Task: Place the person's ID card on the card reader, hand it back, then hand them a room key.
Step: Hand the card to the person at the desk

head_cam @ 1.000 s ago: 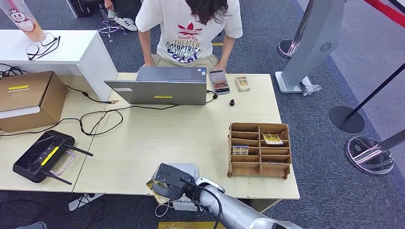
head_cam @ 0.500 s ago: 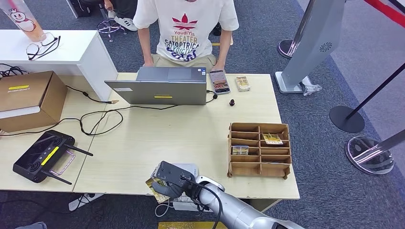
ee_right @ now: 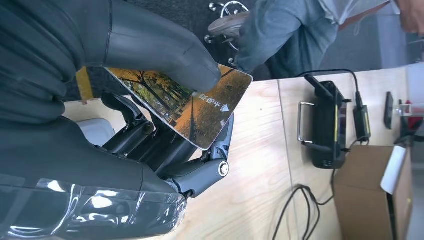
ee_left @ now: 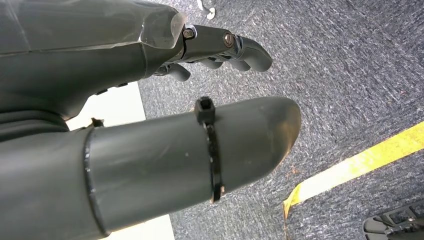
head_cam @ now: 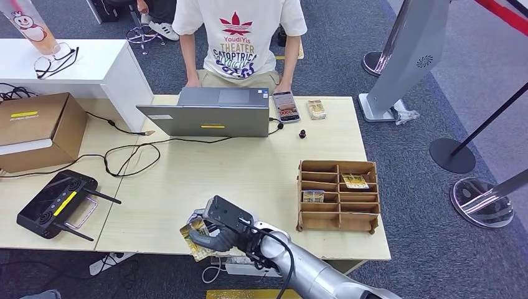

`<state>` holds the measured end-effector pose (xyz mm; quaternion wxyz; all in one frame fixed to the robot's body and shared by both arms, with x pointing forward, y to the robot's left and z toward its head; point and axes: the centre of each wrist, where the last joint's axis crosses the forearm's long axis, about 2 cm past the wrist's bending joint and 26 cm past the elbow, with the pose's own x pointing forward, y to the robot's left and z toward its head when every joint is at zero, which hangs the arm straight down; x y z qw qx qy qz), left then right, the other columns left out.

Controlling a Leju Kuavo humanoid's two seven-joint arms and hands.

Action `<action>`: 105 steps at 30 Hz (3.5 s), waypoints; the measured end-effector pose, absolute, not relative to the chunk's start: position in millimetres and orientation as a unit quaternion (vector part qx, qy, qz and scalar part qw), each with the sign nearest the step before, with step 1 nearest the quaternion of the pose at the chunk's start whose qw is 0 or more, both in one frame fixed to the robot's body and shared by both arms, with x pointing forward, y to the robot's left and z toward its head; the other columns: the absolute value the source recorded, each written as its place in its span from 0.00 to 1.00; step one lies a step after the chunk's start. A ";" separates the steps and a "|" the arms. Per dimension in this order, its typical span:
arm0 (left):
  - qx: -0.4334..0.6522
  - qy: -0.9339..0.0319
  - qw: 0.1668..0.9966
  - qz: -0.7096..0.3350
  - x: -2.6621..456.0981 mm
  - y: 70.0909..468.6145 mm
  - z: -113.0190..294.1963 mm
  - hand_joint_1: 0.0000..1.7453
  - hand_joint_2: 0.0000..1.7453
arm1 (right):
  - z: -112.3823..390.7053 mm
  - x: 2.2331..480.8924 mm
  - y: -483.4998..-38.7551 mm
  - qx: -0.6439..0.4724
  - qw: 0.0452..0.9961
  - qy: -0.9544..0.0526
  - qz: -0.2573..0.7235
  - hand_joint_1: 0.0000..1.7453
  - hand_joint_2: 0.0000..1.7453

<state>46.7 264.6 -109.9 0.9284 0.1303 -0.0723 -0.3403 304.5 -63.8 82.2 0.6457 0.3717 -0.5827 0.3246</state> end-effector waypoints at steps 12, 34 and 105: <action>0.130 -0.072 0.928 -0.341 46.6 264.6 -110.0 0.00 0.00 | 100.5 318.3 -68.8 0.333 0.623 -0.648 0.286 1.00 1.00; 0.126 -0.064 0.923 -0.358 50.6 259.2 -109.2 0.00 0.00 | 89.3 355.5 -137.3 0.151 0.657 -0.708 0.213 1.00 1.00; 0.118 -0.067 0.914 -0.383 59.8 255.6 -107.9 0.00 0.00 | 140.6 403.4 -158.1 0.091 0.608 -0.766 0.185 1.00 1.00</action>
